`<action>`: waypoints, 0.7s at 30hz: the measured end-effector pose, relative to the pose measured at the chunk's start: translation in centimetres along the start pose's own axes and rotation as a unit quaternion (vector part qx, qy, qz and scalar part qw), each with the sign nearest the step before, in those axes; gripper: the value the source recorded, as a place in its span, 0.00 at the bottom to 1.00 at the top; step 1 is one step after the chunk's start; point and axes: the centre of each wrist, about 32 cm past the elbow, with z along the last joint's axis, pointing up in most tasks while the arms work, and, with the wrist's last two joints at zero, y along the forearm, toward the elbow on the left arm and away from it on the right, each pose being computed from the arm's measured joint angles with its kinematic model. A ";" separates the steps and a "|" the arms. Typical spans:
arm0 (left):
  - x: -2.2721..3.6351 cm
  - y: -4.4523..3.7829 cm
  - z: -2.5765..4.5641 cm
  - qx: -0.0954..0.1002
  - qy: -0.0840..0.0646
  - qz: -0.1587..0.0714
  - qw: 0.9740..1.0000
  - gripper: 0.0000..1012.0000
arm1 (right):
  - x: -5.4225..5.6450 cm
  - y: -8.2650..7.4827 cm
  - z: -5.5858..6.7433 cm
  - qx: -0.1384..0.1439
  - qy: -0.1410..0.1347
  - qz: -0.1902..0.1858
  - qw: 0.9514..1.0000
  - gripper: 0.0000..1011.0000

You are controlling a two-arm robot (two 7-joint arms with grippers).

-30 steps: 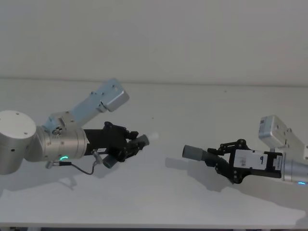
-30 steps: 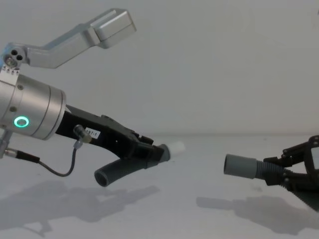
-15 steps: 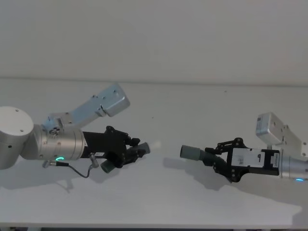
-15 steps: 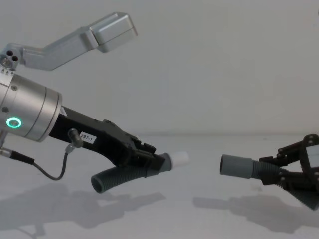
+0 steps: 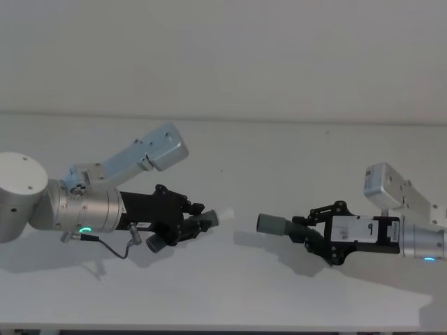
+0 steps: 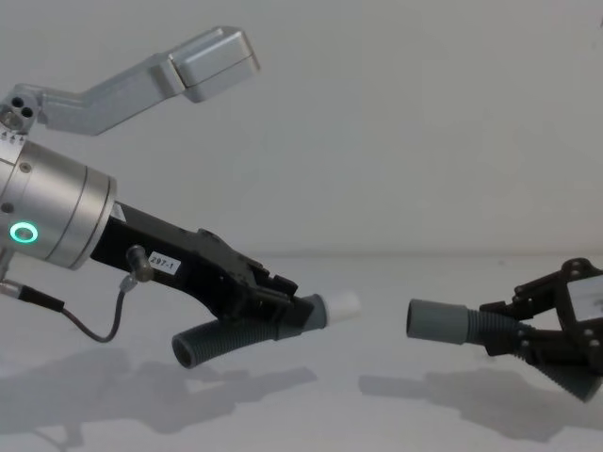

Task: Use both hands to pick up one end of the pipe from the table, align the ends, and insert them.

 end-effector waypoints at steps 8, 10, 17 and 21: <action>0.18 -0.12 0.02 -0.001 -0.003 -0.008 1.000 0.31 | 0.1 0.3 0.1 -0.001 0.000 0.007 1.000 0.26; 0.22 -0.15 0.03 -0.001 -0.004 -0.010 1.000 0.31 | 0.1 0.3 0.1 -0.001 0.000 0.008 1.000 0.26; 0.29 -0.30 0.12 0.000 -0.007 -0.017 1.000 0.31 | 0.0 0.6 0.1 0.000 0.001 0.012 1.000 0.26; 0.29 -0.42 0.17 0.001 -0.009 -0.022 1.000 0.31 | 0.0 0.7 0.2 0.001 0.002 0.013 1.000 0.26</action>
